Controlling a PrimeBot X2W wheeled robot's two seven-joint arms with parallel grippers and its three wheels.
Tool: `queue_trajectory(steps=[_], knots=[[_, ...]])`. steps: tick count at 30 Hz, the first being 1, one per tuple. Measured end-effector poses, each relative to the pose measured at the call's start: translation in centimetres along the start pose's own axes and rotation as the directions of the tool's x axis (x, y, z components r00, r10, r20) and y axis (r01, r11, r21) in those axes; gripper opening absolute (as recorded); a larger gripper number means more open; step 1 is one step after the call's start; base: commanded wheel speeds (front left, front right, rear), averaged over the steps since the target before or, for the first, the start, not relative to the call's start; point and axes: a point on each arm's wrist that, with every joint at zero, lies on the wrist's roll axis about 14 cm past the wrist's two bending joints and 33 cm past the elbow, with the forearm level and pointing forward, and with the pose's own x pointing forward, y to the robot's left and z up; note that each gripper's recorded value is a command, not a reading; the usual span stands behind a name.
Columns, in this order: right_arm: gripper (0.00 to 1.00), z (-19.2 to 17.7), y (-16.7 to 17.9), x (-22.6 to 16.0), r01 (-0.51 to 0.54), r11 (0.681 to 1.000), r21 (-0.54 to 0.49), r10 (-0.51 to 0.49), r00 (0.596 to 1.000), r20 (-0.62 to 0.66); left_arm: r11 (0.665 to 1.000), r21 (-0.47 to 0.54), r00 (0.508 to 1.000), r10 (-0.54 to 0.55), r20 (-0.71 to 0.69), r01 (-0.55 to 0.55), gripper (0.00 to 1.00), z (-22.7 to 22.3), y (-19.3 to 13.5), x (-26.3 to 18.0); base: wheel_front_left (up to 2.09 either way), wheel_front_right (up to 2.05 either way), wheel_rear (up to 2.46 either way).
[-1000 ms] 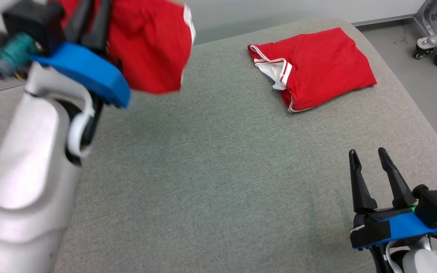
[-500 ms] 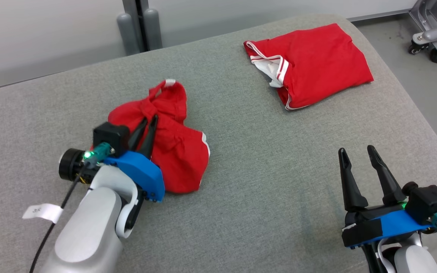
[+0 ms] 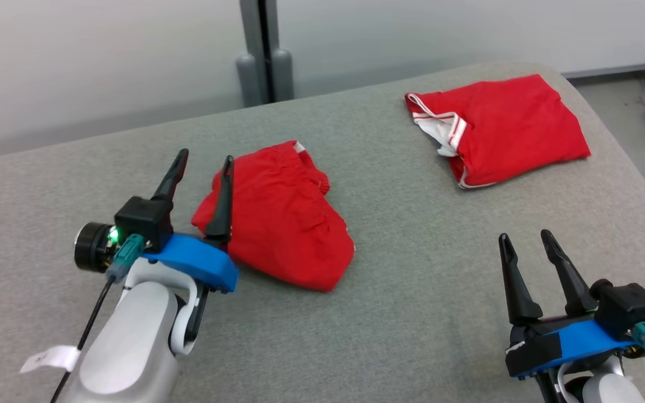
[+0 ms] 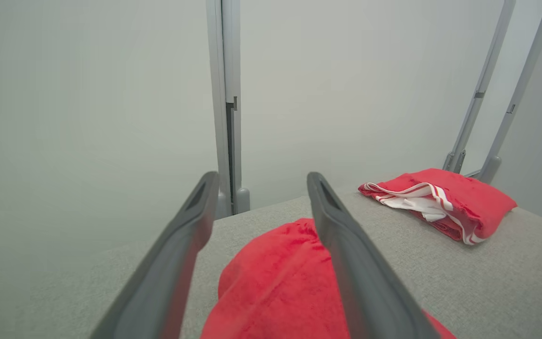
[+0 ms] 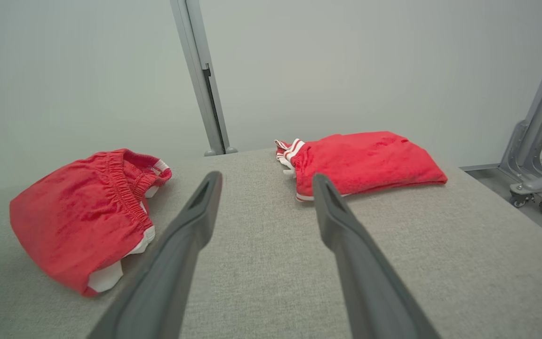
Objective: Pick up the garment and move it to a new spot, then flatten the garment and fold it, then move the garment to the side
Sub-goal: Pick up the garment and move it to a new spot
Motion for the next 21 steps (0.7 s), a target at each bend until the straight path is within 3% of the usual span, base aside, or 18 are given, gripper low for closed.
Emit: queue_trajectory(steps=[6, 12, 21], knots=[[1.0, 0.5, 2.1, 0.4, -0.063, 0.998, 0.008, 0.062, 0.998, 0.011, 0.989, 0.028, 0.987, 0.14, 0.082, -0.142, 1.0, 2.6, 4.0, -3.6, 0.0, 0.0, 0.0], [1.0, 0.8, 3.7, 0.6, -0.113, 0.994, 0.01, 0.112, 0.994, 0.018, 0.957, 0.037, 0.95, 0.281, 0.139, -0.289, 1.0, 4.4, 7.7, -8.4, 0.0, 0.0, 0.0], [1.0, 1.3, 5.7, 0.7, -0.173, 0.985, 0.009, 0.173, 0.985, 0.02, 0.911, 0.038, 0.905, 0.401, 0.145, -0.41, 1.0, 4.5, 10.3, -14.9, 0.0, 0.0, 0.0]])
